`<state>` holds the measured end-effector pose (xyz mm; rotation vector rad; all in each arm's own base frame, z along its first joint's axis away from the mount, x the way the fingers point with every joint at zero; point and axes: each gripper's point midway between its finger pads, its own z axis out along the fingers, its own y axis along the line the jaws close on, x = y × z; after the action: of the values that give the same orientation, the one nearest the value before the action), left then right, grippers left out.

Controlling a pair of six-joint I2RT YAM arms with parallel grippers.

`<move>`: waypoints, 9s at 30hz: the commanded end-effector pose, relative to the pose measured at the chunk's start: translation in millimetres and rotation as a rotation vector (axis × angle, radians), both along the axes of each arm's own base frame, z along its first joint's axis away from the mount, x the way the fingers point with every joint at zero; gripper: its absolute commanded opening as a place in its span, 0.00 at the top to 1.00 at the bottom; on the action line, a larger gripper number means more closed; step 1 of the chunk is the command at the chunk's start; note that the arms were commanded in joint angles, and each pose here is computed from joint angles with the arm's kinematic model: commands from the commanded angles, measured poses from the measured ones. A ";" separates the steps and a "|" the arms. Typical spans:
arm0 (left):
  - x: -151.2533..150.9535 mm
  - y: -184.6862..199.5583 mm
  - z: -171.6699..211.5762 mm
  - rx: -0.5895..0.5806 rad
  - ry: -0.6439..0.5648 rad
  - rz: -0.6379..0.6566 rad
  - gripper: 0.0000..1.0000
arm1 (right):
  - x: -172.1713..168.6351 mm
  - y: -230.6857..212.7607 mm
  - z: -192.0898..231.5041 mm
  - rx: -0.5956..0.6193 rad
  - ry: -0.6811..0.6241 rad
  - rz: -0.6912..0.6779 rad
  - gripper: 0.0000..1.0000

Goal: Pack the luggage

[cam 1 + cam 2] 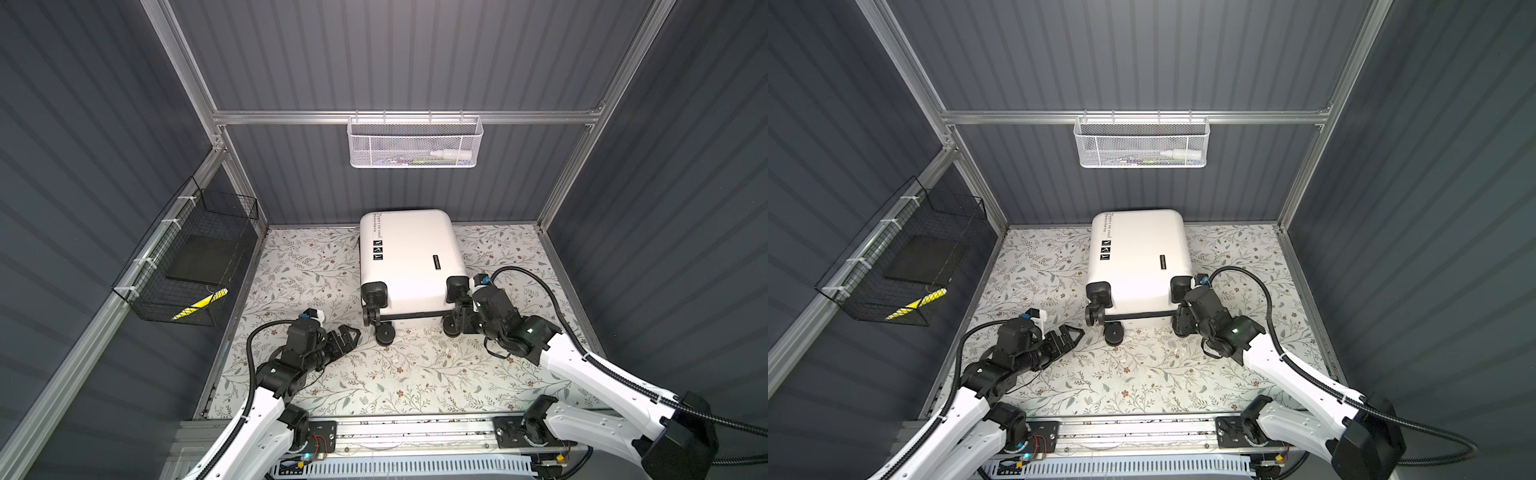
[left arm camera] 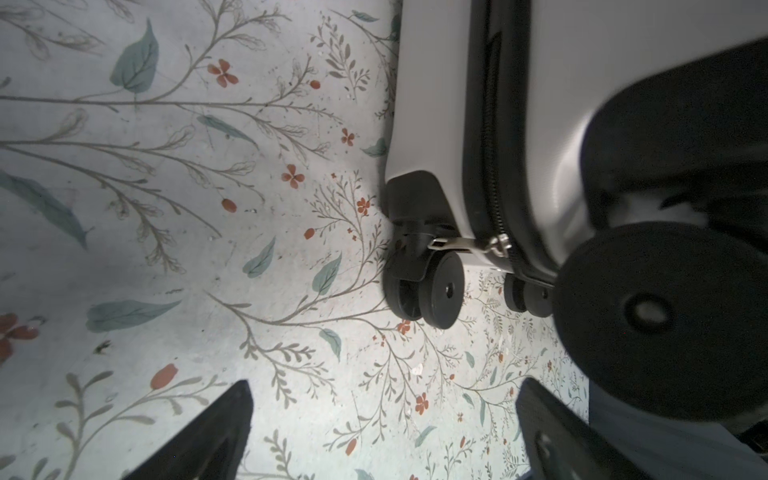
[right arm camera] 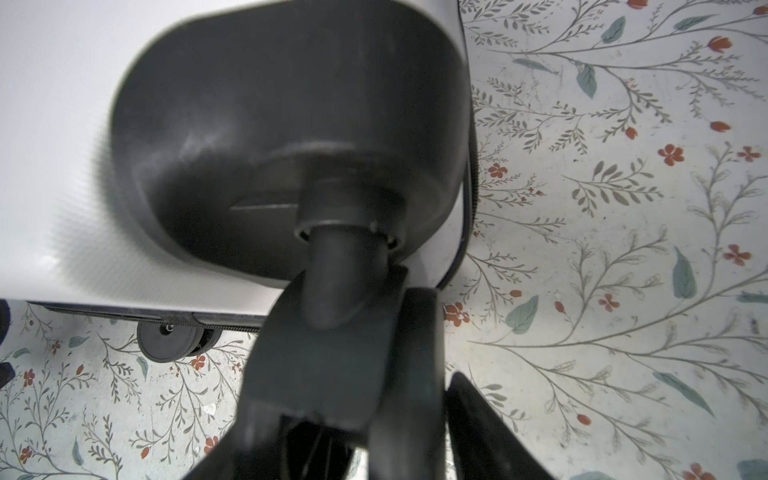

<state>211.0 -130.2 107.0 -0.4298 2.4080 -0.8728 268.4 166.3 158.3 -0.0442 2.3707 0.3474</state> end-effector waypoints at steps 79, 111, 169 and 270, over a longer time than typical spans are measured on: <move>44.6 -69.8 -4.3 0.170 -0.493 -0.281 0.75 | -10.8 -6.3 45.6 0.028 0.024 -0.003 0.94; 53.2 -80.4 -4.1 0.139 -0.539 -0.291 0.79 | -10.8 -8.9 42.2 -0.002 0.050 -0.012 0.96; 31.2 -55.6 14.3 0.276 -0.544 -0.338 1.00 | -4.5 2.0 79.9 0.078 -0.003 0.000 1.00; 54.6 -69.5 -1.4 0.242 -0.910 -0.287 0.51 | -4.9 12.2 65.3 0.098 0.039 0.026 1.00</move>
<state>259.8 -194.8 81.8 0.3607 1.7896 -0.6471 259.5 176.8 208.6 -0.0149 2.4532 0.4532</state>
